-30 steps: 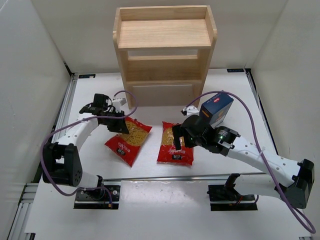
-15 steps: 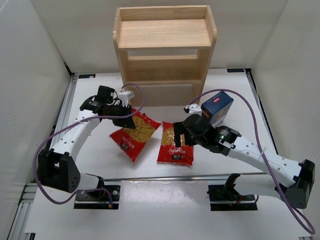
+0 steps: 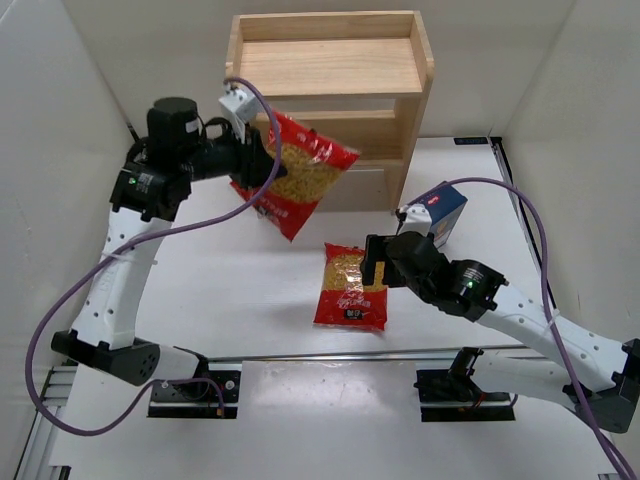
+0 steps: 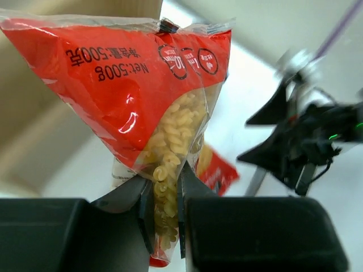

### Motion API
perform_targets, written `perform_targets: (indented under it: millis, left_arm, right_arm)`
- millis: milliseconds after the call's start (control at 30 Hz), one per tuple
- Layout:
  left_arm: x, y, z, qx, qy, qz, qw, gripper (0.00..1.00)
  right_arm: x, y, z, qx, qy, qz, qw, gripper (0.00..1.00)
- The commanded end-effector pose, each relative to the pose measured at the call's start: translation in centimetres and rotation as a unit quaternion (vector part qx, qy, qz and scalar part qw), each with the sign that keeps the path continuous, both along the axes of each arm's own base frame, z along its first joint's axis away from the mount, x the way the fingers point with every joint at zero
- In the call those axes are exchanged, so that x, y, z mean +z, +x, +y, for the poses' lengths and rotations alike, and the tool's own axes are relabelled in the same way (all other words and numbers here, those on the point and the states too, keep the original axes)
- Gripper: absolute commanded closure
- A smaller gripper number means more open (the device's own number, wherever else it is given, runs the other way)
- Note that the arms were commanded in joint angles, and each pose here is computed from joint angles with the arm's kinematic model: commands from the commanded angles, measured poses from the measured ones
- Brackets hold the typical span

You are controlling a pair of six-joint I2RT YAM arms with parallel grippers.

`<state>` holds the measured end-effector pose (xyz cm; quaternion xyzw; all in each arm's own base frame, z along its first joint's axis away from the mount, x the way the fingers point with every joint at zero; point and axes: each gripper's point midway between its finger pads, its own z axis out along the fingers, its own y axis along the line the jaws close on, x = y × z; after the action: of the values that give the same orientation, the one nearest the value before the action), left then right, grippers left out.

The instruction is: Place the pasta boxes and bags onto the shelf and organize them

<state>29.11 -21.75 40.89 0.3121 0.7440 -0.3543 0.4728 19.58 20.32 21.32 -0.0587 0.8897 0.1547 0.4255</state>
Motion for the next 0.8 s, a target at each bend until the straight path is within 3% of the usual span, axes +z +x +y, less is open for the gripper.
perform_targets:
  millis: [0,133,300,567,767]
  left_arm:
    - [11.5,-0.7,-1.3,-0.043,-0.073,-0.176,0.981,0.89]
    - [19.8,1.9,-1.0,0.007,-0.108,-0.295,0.949,0.89]
    - [27.9,5.1,0.9,0.104,-0.165,-0.421,0.886,0.89]
    - [30.3,12.1,2.8,0.226,-0.224,-0.48,0.817,0.89]
    - [28.6,16.3,2.5,0.259,-0.237,-0.485,0.801,0.89]
  right_arm:
    - [0.1,0.2,-0.8,-0.024,0.008,-0.007,1.0,0.0]
    - [0.1,0.2,-0.8,-0.027,0.011,-0.005,1.0,0.0]
    - [0.3,0.3,-0.6,-0.027,0.011,-0.005,1.0,0.0]
    - [-0.5,0.1,-1.1,-0.021,-0.017,0.004,1.0,0.0]
    - [-0.5,-0.1,-2.2,-0.039,-0.035,0.009,0.999,0.0]
